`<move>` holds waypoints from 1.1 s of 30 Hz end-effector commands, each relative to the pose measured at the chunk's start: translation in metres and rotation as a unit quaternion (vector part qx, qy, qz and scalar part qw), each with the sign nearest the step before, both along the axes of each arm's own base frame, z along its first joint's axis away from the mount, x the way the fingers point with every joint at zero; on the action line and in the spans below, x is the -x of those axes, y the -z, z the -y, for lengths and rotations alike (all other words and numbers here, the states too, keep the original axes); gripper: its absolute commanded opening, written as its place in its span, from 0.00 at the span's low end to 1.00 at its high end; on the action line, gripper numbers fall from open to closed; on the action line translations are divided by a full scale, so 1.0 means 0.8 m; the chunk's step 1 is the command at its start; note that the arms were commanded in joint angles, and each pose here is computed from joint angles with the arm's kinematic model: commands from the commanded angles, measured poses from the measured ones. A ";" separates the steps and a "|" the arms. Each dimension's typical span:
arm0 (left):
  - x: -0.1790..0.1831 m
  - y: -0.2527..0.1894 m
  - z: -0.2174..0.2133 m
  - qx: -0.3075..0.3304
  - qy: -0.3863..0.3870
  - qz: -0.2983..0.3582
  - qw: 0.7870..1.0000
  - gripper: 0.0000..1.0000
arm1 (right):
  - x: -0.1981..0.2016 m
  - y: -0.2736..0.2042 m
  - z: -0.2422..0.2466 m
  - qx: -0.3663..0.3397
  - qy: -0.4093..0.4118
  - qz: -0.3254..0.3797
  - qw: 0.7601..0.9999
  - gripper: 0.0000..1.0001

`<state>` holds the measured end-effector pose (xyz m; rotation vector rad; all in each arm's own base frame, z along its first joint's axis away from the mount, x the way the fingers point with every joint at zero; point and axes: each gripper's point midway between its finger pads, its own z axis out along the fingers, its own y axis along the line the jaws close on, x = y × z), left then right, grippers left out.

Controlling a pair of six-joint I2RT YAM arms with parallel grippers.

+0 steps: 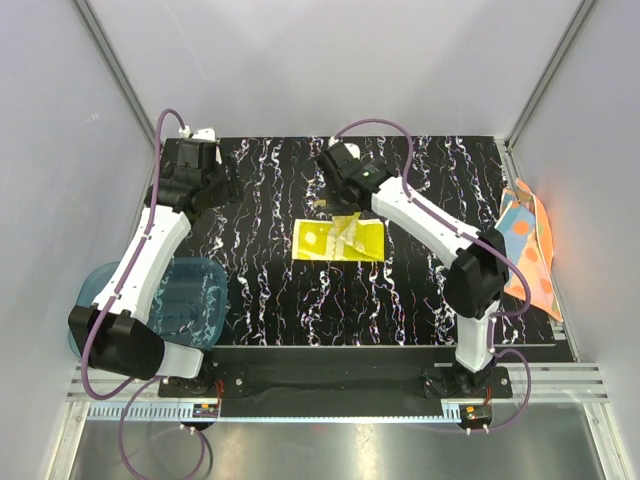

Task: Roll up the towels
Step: Fold the towel

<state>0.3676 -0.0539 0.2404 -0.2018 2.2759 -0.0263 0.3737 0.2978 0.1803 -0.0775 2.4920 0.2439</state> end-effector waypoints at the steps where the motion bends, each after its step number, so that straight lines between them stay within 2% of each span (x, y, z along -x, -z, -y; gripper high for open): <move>1: -0.004 -0.016 0.000 0.008 0.004 0.023 1.000 0.77 | 0.000 0.006 -0.035 -0.023 -0.014 -0.002 1.000 0.00; 5: -0.004 -0.017 0.001 0.008 0.005 0.024 1.000 0.77 | 0.002 0.057 -0.080 -0.042 -0.043 -0.021 0.998 0.00; 6: -0.004 -0.016 0.001 0.009 0.004 0.023 1.000 0.77 | 0.006 0.073 -0.087 -0.044 -0.052 -0.033 0.997 0.06; 7: -0.004 -0.016 0.000 0.008 0.003 0.023 1.000 0.78 | 0.011 0.082 -0.101 -0.059 -0.068 -0.047 0.995 0.19; 10: -0.003 -0.013 -0.001 0.006 0.002 0.019 1.000 0.77 | 0.025 0.117 -0.125 -0.075 -0.094 -0.074 0.990 0.42; 11: -0.003 -0.013 -0.002 0.006 0.001 0.019 1.000 0.77 | 0.028 0.121 -0.128 -0.077 -0.095 -0.077 0.990 0.53; 14: -0.003 -0.012 -0.002 0.004 0.000 0.018 1.000 0.78 | 0.033 0.112 -0.134 -0.096 -0.107 -0.074 0.987 0.66; 17: -0.004 -0.007 -0.002 0.004 0.001 0.013 1.000 0.78 | 0.035 0.084 -0.125 -0.097 -0.111 -0.052 0.988 0.74; 21: -0.004 -0.003 0.000 0.006 0.003 0.007 1.000 0.78 | 0.039 0.038 -0.098 -0.099 -0.099 -0.012 0.990 0.81; 26: -0.008 0.016 0.022 0.022 0.029 -0.019 0.999 0.76 | 0.034 0.018 -0.015 -0.104 -0.043 -0.006 0.994 0.82; 30: -0.011 0.045 0.072 0.028 0.070 -0.070 0.995 0.74 | 0.029 0.051 0.050 -0.108 0.001 -0.041 0.993 0.76; 31: -0.012 0.050 0.082 0.028 0.074 -0.079 0.994 0.74 | 0.028 0.059 0.061 -0.107 0.006 -0.048 0.993 0.69; 33: -0.010 0.061 0.106 0.025 0.088 -0.098 0.991 0.74 | 0.030 0.085 0.084 -0.091 0.022 -0.068 0.993 0.65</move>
